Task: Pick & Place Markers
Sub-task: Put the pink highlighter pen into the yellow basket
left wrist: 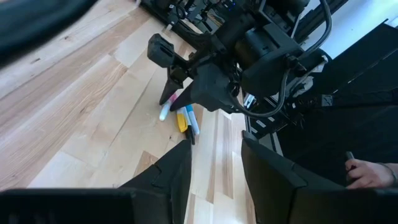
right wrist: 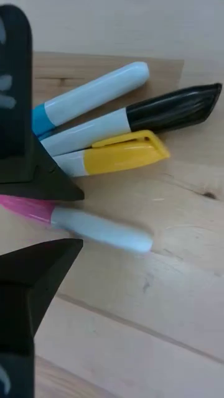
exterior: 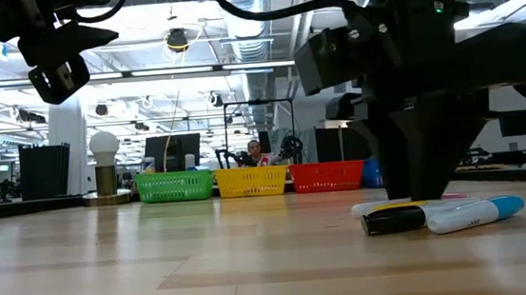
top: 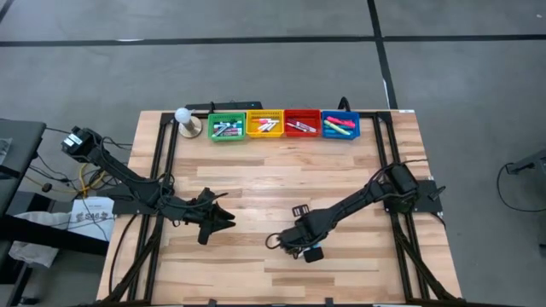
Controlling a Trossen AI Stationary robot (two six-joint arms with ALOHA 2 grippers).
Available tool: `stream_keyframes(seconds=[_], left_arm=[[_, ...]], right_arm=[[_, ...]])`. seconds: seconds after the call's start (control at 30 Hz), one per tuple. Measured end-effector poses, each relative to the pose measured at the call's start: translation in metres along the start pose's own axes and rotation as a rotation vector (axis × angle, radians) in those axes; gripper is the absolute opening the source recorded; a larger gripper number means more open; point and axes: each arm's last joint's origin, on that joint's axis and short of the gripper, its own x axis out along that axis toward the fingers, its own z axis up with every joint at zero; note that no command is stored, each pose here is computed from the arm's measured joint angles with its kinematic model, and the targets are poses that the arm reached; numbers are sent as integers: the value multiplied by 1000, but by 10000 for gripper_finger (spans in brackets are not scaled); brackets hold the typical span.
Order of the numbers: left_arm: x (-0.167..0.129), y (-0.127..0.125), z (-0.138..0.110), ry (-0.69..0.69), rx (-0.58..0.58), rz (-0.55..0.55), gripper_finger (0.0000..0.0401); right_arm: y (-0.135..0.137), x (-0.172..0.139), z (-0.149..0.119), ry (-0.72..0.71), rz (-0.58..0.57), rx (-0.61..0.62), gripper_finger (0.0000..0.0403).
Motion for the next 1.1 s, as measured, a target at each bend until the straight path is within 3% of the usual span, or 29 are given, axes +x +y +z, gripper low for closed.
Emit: stream_keyframes(seconds=[0.13,0.37,0.63,0.8,1.1], left_arm=[[0,0,0,0,0,0,140],[0,0,0,-7,-2,-1,140],[0,-1,3,-48,-14,6,140],[2,2,7,-75,-26,21,140],[6,12,18,-130,-124,67,140]], right_arm=[[-2,3,-1,-13,1,14,92],[-13,4,0,-9,16,134,22],[-30,0,8,-28,5,179,46],[-51,-8,20,-105,-48,234,22],[-90,-41,50,-313,-31,339,32]])
